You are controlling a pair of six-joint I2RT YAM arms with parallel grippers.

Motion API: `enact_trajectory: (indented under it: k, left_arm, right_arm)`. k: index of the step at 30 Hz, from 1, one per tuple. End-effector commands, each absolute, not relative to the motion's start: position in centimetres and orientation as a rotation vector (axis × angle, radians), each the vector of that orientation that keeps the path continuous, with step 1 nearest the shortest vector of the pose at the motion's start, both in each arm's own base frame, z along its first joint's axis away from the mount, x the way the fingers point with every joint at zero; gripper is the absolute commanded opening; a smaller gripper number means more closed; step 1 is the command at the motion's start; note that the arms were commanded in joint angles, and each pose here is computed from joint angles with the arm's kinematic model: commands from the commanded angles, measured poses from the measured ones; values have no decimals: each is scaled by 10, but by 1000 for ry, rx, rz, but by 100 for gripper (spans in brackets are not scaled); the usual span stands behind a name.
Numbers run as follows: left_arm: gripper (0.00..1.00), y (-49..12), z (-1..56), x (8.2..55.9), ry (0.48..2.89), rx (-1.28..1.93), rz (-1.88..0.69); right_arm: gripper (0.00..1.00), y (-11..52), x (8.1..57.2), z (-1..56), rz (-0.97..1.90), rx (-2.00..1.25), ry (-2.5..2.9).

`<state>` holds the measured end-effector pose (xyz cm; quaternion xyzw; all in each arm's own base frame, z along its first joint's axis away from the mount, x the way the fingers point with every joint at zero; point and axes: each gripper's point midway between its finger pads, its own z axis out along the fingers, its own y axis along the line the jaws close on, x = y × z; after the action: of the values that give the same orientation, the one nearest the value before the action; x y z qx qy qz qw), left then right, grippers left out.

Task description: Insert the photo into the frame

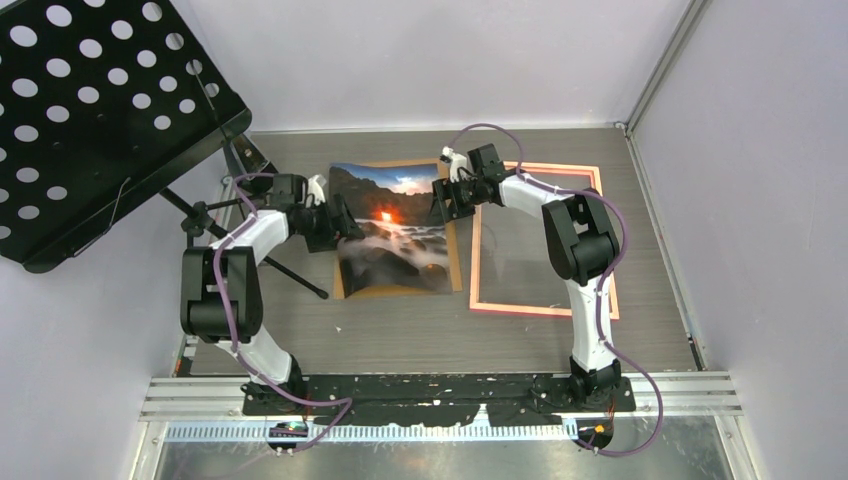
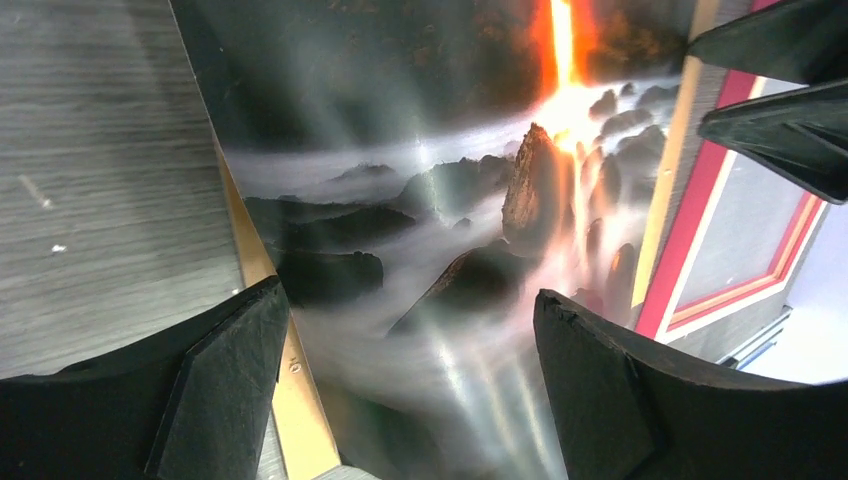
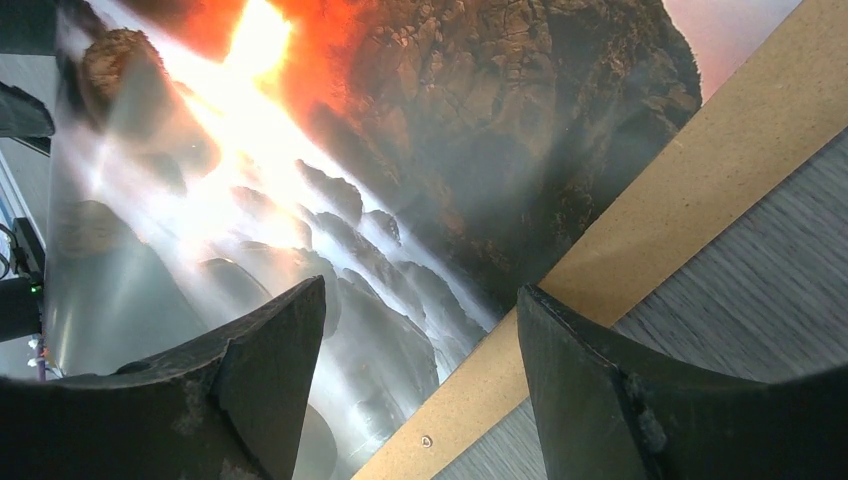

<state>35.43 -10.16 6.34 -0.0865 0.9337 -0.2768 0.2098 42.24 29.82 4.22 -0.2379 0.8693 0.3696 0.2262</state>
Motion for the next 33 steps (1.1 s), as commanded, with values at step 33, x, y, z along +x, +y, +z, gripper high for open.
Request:
enact_trajectory:
  k: [33]
  left_arm:
    - [86,-143,133,363,2184,34,-1153]
  right_arm:
    - [76,292,389,4,1024,-654,2563]
